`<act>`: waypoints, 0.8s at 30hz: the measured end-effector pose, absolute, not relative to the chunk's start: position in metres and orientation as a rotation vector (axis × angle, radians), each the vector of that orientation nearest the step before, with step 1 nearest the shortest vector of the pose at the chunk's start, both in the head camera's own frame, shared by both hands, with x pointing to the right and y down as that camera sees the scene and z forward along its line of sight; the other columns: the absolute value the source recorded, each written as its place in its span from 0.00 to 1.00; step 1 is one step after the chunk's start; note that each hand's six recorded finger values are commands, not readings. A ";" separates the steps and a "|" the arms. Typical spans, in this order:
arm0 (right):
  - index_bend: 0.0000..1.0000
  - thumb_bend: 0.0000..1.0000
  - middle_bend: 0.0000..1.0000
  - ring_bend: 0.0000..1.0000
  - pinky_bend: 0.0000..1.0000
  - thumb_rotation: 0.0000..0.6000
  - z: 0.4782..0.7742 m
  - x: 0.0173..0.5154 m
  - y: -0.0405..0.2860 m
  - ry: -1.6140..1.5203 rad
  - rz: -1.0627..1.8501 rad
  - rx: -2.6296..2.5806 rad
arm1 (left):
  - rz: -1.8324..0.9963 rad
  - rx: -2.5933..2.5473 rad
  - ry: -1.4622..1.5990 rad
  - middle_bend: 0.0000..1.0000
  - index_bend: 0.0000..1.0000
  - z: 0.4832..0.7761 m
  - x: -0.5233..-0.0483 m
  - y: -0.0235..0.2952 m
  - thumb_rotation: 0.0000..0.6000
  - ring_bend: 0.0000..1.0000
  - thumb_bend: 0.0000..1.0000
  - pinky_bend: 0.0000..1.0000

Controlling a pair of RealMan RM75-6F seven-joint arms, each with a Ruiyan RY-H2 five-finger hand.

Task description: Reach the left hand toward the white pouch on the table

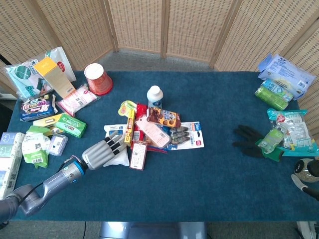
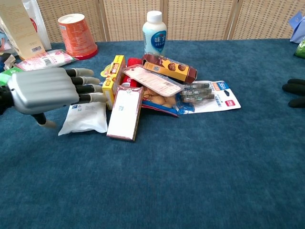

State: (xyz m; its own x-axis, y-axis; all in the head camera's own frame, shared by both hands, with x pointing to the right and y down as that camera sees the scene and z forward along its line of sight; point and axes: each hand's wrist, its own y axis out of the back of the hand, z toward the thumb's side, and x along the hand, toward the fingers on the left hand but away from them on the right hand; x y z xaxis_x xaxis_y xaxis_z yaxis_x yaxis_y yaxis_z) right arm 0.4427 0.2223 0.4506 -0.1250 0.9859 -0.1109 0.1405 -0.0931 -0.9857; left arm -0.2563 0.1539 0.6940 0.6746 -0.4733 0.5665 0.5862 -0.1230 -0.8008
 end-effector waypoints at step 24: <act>0.00 0.00 0.00 0.00 0.00 1.00 0.447 0.441 0.224 -1.370 1.303 -1.340 | -0.867 -1.479 -0.099 1.00 0.87 0.683 -0.217 0.159 1.00 0.97 0.00 0.94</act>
State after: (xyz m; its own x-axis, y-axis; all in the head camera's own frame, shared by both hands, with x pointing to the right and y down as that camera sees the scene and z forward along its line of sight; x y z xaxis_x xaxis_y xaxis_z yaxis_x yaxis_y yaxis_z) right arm 0.4407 0.2236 0.4465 -0.1177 0.9868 -0.1116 0.1611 -0.0919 -0.9827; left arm -0.2172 0.1589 0.6827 0.7042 -0.4425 0.5552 0.5565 -0.1416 -0.8187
